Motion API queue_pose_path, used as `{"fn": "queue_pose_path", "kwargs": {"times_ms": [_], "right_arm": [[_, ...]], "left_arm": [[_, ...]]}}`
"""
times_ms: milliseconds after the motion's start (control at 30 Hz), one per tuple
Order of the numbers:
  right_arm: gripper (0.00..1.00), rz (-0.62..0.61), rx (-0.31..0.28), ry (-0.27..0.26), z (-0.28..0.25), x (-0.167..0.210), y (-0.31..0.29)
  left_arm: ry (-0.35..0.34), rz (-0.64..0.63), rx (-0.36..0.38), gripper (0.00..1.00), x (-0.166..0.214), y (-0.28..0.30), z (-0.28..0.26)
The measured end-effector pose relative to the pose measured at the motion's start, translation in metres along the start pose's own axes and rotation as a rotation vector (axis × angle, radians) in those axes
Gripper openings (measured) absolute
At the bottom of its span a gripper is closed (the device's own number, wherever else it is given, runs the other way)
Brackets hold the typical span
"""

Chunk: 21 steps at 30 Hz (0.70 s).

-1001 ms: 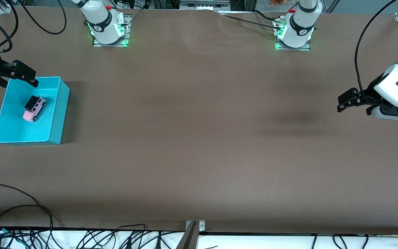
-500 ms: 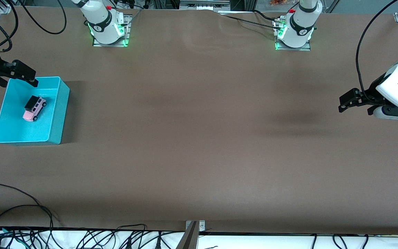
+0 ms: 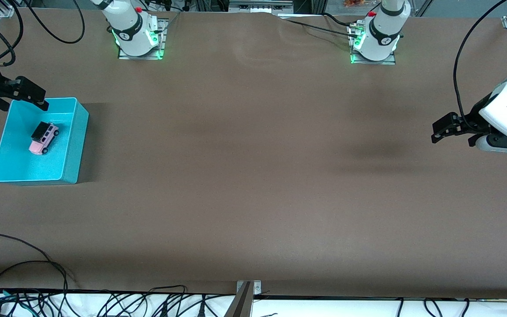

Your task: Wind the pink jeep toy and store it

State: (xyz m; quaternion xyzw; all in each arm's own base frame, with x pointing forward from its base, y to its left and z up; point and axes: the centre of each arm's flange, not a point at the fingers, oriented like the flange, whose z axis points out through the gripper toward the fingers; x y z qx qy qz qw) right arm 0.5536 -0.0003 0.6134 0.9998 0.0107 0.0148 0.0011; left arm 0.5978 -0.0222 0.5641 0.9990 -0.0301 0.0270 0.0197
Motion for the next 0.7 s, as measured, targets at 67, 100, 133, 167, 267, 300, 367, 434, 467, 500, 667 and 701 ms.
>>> {"fn": "queue_pose_path", "kwargs": {"times_ms": [67,100,133,167,267,300,367,434,467,500,667,701], "right_arm": [[1.0,0.0,0.0,0.0,0.0,0.0,-0.0001],[1.0,0.0,0.0,0.0,0.0,0.0,-0.0001],[1.0,0.0,0.0,0.0,0.0,0.0,-0.0001],[1.0,0.0,0.0,0.0,0.0,0.0,-0.0002],[1.0,-0.001,0.0,0.0,0.0,0.0,-0.0003],[1.0,-0.001,0.0,0.0,0.0,0.0,-0.0004],[1.0,-0.001,0.0,0.0,0.0,0.0,-0.0004],[1.0,-0.001,0.0,0.0,0.0,0.0,-0.0004],[1.0,-0.001,0.0,0.0,0.0,0.0,-0.0004],[1.0,-0.001,0.0,0.0,0.0,0.0,-0.0005],[1.0,-0.003,0.0,0.0,0.0,0.0001,-0.0018],[1.0,-0.004,0.0,0.0,0.0,0.0001,-0.0021]], "left_arm": [[0.0,0.0,0.0,1.0,0.0,0.0,0.0],[0.0,0.0,0.0,1.0,0.0,0.0,0.0],[0.0,0.0,0.0,1.0,0.0,0.0,0.0],[0.0,0.0,0.0,1.0,0.0,0.0,0.0],[0.0,0.0,0.0,1.0,0.0,0.0,0.0],[0.0,0.0,0.0,1.0,0.0,0.0,0.0],[0.0,0.0,0.0,1.0,0.0,0.0,0.0],[0.0,0.0,0.0,1.0,0.0,0.0,0.0],[0.0,0.0,0.0,1.0,0.0,0.0,0.0],[0.0,0.0,0.0,1.0,0.0,0.0,0.0],[0.0,0.0,0.0,1.0,0.0,0.0,0.0],[0.0,0.0,0.0,1.0,0.0,0.0,0.0]]}}
